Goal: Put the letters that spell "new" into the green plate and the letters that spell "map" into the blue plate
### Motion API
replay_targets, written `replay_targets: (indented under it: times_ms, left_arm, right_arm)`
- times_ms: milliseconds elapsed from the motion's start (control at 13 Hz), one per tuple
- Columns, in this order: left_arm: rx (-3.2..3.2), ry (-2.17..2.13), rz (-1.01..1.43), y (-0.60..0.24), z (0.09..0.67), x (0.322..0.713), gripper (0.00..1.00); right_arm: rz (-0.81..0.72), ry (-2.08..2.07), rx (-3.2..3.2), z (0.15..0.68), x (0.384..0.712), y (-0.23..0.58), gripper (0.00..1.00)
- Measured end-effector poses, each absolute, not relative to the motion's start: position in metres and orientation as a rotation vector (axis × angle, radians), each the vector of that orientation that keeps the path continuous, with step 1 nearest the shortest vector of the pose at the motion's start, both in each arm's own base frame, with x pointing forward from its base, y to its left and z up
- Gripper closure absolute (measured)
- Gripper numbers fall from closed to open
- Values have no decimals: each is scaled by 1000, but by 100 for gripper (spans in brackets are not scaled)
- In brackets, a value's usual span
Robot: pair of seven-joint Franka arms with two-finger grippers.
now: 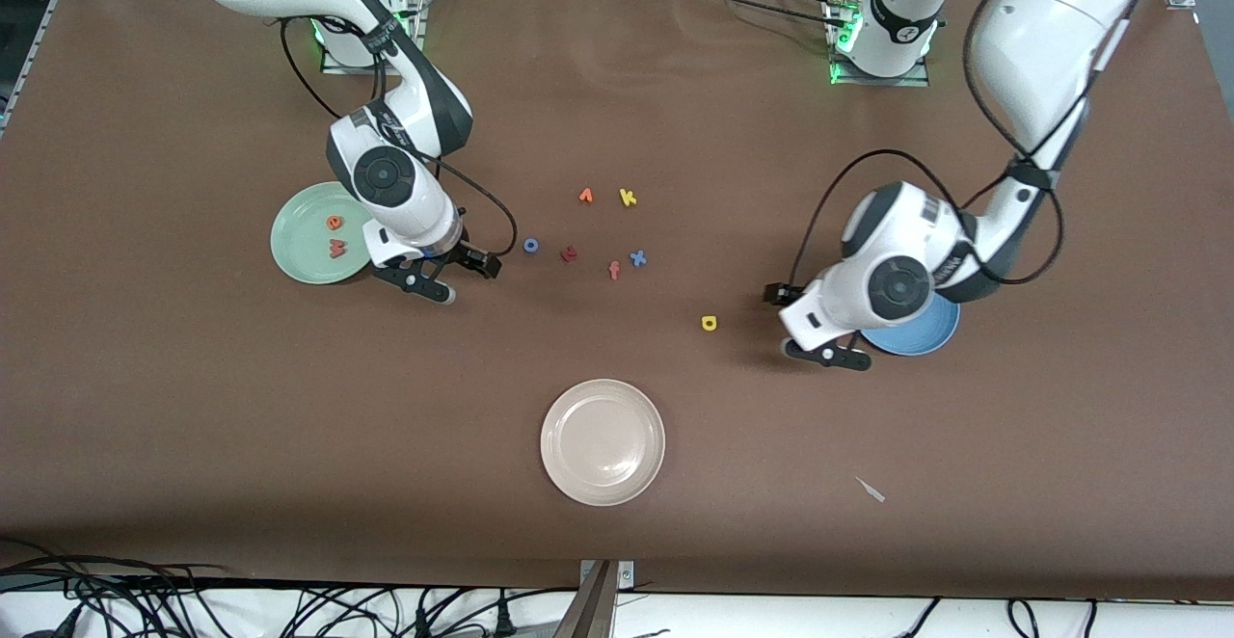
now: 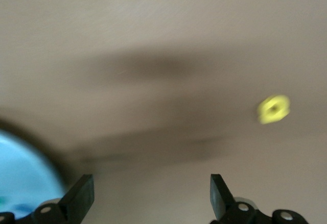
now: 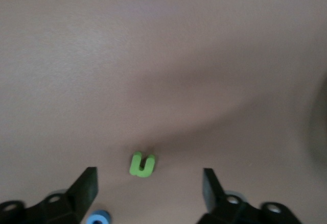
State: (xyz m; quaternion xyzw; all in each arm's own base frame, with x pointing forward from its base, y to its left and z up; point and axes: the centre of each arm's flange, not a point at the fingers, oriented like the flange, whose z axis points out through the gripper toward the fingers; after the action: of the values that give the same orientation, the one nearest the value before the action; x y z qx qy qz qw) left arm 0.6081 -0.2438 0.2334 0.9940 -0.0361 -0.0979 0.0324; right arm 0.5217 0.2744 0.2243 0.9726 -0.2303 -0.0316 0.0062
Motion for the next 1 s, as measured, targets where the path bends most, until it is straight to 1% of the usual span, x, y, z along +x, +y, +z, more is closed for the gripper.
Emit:
replay_targets:
  times_ms: [77,230,307,383,613,690,843,920,997]
  left_arm:
    - [3054,-6,-247,-265,233,605,0]
    - [3023,129,-172,-296,227,600,0]
    - [3011,163,-155,-307,222,597,0]
    - [3006,187,-151,-315,216,594,0]
    - [3032,226,-130,-327,192,591,0]
    - [3048,248,-114,-333,187,592,0]
    - [3070,256,-95,-346,179,591,0]
    - [3073,257,-95,-350,176,590,2]
    - [3076,259,-98,-350,173,590,5]
  right_arm:
    - [-111,-808,3016,219,521,276,11]
    - [-136,-904,2977,208,519,277,15]
    - [-142,-938,2965,204,518,278,16]
    - [-142,-965,2961,201,516,281,22]
    - [-134,-982,2976,191,510,296,25]
    - [-132,-983,2981,189,510,297,27]
    - [-116,-976,2992,182,512,295,29]
    - [-109,-964,2991,178,512,294,29]
    - [-106,-957,2991,176,512,293,36]
